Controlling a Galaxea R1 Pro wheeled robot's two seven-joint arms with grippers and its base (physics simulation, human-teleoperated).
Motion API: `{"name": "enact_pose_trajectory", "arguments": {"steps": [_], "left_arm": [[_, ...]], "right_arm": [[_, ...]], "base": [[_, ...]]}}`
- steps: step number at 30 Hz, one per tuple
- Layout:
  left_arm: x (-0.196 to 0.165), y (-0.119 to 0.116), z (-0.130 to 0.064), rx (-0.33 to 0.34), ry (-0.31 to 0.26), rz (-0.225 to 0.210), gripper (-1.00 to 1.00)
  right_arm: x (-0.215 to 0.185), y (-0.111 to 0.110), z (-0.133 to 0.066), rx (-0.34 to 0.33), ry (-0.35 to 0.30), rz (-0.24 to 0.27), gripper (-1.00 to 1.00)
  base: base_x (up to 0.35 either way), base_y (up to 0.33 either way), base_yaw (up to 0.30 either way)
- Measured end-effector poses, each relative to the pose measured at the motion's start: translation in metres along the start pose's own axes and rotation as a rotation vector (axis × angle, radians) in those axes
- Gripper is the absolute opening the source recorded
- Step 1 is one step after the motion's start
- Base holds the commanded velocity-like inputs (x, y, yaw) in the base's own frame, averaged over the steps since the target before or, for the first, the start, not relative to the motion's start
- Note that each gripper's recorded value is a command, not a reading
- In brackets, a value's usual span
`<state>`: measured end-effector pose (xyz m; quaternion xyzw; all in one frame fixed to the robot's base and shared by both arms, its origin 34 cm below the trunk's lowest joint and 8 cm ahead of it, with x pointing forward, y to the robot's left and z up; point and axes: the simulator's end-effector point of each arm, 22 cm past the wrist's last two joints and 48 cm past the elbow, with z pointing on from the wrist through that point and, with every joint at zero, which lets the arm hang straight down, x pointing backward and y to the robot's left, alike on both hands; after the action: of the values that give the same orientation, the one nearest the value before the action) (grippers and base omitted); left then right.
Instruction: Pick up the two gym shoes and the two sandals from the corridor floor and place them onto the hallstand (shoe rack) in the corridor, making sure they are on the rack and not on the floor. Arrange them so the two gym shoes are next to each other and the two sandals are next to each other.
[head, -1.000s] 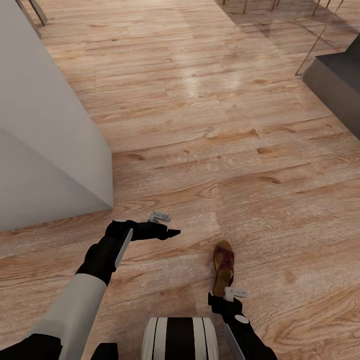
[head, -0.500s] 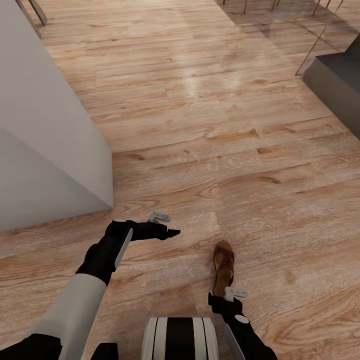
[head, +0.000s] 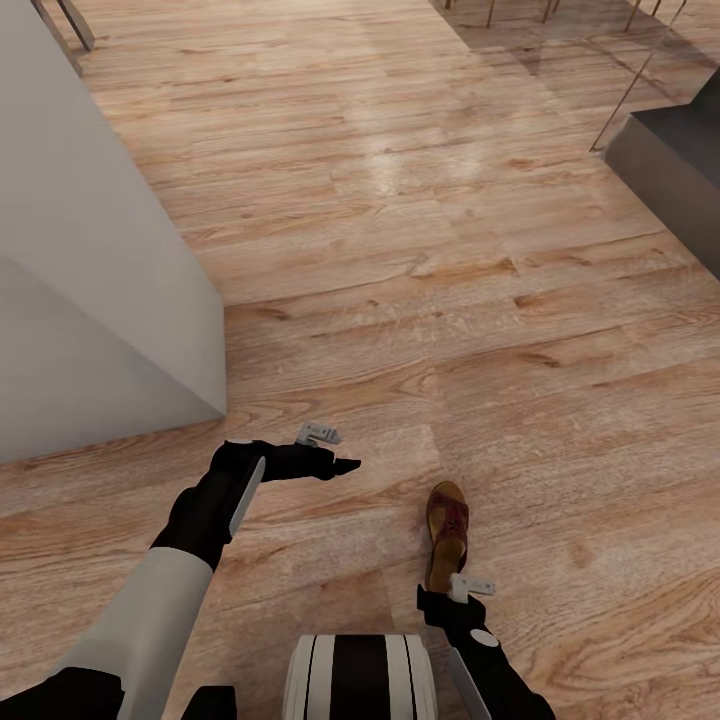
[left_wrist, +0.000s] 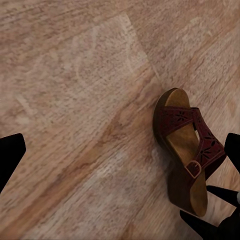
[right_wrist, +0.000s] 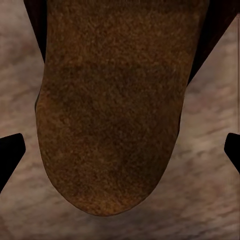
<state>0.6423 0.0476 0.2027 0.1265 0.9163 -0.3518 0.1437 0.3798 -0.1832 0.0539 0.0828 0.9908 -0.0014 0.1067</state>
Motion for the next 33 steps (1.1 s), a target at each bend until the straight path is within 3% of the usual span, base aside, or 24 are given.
{"name": "enact_pose_trajectory", "arguments": {"steps": [2, 3, 29, 33], "left_arm": [[0.000, 0.000, 0.000, 0.000, 0.000, 0.000, 1.00], [0.000, 0.000, 0.000, 0.000, 0.000, 0.000, 1.00], [0.001, 0.001, 0.000, -0.002, 0.002, 0.003, 1.00], [-0.007, 0.001, -0.009, -0.011, -0.011, 0.008, 1.00]], "right_arm": [[0.000, -0.001, 0.000, 0.001, 0.000, -0.001, 1.00], [0.000, -0.002, 0.000, 0.002, 0.000, -0.001, -1.00], [-0.001, -0.004, 0.000, 0.003, -0.002, -0.007, -1.00], [-0.012, -0.008, -0.003, 0.006, -0.025, -0.010, -1.00]], "base": [[0.000, 0.000, 0.000], [0.000, 0.000, 0.000], [0.000, 0.000, 0.000], [0.000, 0.000, 0.000]]}}
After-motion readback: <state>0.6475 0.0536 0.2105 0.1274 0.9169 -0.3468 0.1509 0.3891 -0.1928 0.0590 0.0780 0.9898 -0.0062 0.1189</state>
